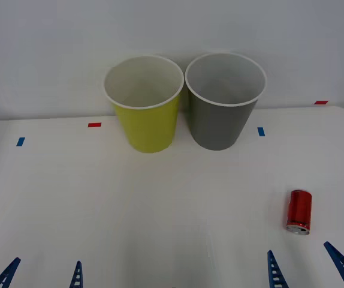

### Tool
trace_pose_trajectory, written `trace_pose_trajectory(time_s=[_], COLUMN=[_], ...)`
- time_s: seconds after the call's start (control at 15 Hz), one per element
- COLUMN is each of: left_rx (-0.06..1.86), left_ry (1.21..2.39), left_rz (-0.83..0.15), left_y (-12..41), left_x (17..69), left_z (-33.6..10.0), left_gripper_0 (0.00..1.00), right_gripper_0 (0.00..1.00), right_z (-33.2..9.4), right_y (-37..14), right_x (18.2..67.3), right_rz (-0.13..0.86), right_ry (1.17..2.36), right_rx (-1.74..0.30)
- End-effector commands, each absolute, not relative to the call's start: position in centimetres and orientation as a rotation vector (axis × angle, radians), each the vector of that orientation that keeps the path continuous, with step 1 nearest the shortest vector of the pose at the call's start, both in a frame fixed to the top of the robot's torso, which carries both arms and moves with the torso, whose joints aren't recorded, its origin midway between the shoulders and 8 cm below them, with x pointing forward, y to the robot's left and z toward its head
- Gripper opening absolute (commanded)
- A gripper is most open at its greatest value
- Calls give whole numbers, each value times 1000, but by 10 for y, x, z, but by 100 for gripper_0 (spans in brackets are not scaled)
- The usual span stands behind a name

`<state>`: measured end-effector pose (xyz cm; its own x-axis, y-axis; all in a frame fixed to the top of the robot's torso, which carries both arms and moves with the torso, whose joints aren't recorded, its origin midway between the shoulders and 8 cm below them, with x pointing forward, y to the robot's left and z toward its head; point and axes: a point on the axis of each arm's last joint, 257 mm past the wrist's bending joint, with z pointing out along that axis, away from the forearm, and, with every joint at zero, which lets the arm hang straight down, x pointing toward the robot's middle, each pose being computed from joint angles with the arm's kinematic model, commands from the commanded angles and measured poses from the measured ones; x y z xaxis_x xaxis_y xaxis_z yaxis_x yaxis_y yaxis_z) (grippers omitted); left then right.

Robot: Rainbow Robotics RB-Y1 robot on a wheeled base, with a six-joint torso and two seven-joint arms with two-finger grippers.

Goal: Put cans in the gray bin and PET bottles in the light green bin.

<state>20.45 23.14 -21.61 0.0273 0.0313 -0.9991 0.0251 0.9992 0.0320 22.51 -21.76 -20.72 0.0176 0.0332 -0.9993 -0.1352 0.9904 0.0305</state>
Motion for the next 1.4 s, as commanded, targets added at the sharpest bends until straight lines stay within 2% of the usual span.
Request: trace_pose_trajectory(time_s=[0.07,1.4], left_rx=[45,45], left_ry=[1544,1544], left_rz=[5,5], left_y=[231,231], left_x=[205,205], left_z=[-216,-216], left_gripper_0=[100,100], right_gripper_0=[100,100], right_z=[-207,-207], right_y=[-218,-218], right_x=[225,225], right_rz=[131,131], right_ry=[1548,1548], right_rx=[-81,-81])
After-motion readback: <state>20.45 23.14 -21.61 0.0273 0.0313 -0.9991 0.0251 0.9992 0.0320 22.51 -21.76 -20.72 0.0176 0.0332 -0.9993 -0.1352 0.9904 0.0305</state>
